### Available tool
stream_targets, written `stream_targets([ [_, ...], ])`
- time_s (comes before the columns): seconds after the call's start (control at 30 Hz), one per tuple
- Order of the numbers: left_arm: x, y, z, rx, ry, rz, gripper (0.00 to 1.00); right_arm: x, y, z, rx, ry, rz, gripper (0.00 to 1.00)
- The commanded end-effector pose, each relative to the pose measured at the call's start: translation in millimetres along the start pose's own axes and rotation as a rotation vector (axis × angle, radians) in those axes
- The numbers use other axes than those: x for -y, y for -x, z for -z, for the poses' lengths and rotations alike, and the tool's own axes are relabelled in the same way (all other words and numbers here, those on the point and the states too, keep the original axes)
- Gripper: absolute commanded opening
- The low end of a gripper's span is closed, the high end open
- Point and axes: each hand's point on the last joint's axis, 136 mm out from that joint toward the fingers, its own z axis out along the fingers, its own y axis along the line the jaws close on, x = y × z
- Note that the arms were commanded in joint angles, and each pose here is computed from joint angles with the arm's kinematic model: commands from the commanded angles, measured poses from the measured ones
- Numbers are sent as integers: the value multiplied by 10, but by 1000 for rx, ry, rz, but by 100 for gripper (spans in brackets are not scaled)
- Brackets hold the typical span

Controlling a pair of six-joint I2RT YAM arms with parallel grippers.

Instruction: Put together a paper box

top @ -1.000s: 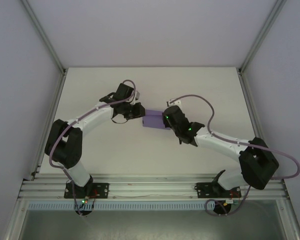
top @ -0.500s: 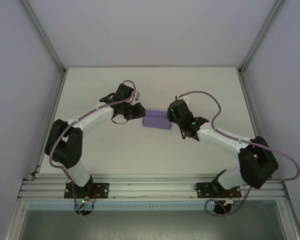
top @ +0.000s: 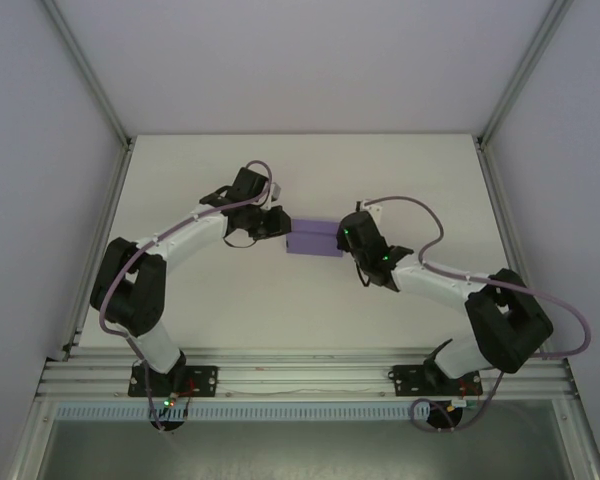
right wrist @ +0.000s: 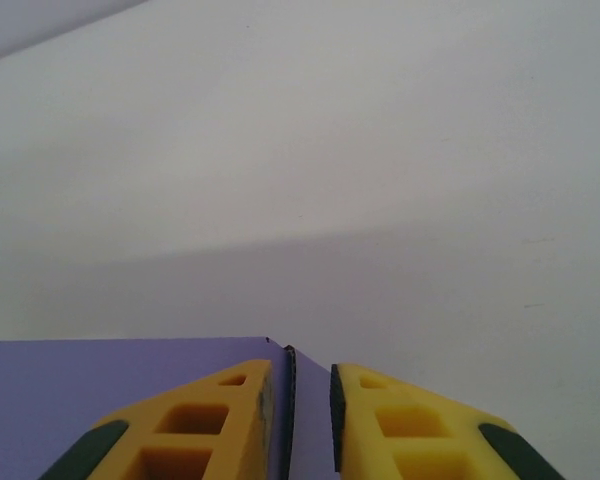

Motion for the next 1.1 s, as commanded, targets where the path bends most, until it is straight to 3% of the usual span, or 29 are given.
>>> stream_targets([
  [0.0,-482,-448,-262,-147,143,81,18,618,-985,-33,-304,-150,65,21],
  [0.47,-770,-651,-362,-145,197,174,17,942,-1549,-51,-370,-109,185,11],
  [0.6,-872,-755,-444,-175,214,194,9,977,-1639,-129,-354,-86,231,4],
  [0.93,-939,-824,-491,-198,226,192,6,855,-1466,-107,-325,-65,235,3],
  [1.07,-791,-656,-397,-163,203,155,21,650,-1117,-72,-280,-67,217,5],
])
